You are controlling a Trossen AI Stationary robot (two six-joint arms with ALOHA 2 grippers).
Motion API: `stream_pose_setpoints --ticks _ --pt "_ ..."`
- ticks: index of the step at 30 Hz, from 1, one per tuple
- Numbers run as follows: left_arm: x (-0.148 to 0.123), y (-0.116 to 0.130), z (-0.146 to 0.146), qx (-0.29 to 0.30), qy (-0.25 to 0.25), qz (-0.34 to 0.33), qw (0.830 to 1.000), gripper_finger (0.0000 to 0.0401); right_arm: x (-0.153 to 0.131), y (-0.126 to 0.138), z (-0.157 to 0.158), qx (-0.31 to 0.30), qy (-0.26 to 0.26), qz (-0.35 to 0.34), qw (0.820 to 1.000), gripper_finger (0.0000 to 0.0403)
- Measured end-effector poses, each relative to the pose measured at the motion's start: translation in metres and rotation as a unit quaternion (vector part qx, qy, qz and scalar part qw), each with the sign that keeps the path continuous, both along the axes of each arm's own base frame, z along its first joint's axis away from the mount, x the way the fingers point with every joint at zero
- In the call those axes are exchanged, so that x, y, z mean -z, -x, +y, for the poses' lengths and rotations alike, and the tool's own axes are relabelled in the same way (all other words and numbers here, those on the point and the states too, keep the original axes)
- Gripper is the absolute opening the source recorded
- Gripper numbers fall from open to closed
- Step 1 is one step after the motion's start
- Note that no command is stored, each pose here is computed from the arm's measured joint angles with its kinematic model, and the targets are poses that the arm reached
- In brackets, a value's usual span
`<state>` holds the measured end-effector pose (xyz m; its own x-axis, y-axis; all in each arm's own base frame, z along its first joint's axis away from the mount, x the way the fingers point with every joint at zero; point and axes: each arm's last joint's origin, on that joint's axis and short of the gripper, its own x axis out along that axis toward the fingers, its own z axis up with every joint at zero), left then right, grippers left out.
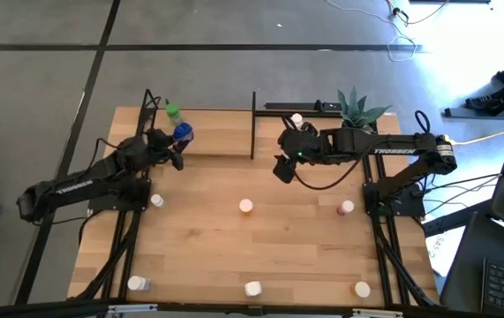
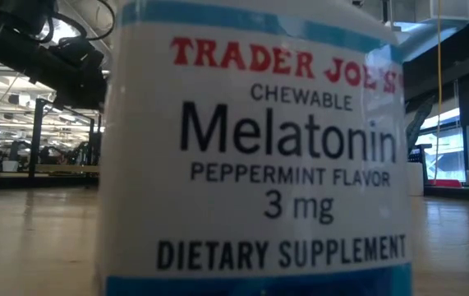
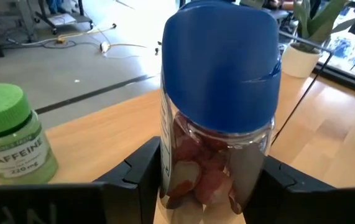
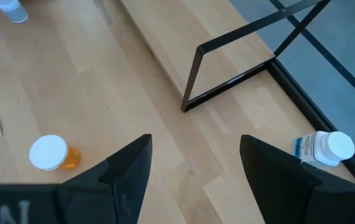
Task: Pick and place medicine bottles onto shelf by color
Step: Put the blue pill bottle on the shelf
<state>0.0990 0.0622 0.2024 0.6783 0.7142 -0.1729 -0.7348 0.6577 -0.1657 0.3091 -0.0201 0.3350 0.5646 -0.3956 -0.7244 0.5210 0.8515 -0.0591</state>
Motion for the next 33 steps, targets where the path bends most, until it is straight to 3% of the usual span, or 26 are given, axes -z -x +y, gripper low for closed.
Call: stream_pose_setpoints --ticks 12,24,33 --pt "0.002 -0.024 0.012 0.017 -0.01 -0.002 1.0 0.0158 0.0 0.0 0.0 0.0 0.0 0.0 1.0 0.0245" --pt "-0.002 -0.043 0.031 0.001 -0.04 -0.064 0.997 0.0158 0.0 0.0 0.0 0.0 0.0 0.0 1.0 0.0245" --pt "-0.023 -0.061 0.051 0.004 -0.058 -0.037 0.998 0.0158 0.0 0.0 0.0 0.0 0.0 0.0 1.0 0.0245"
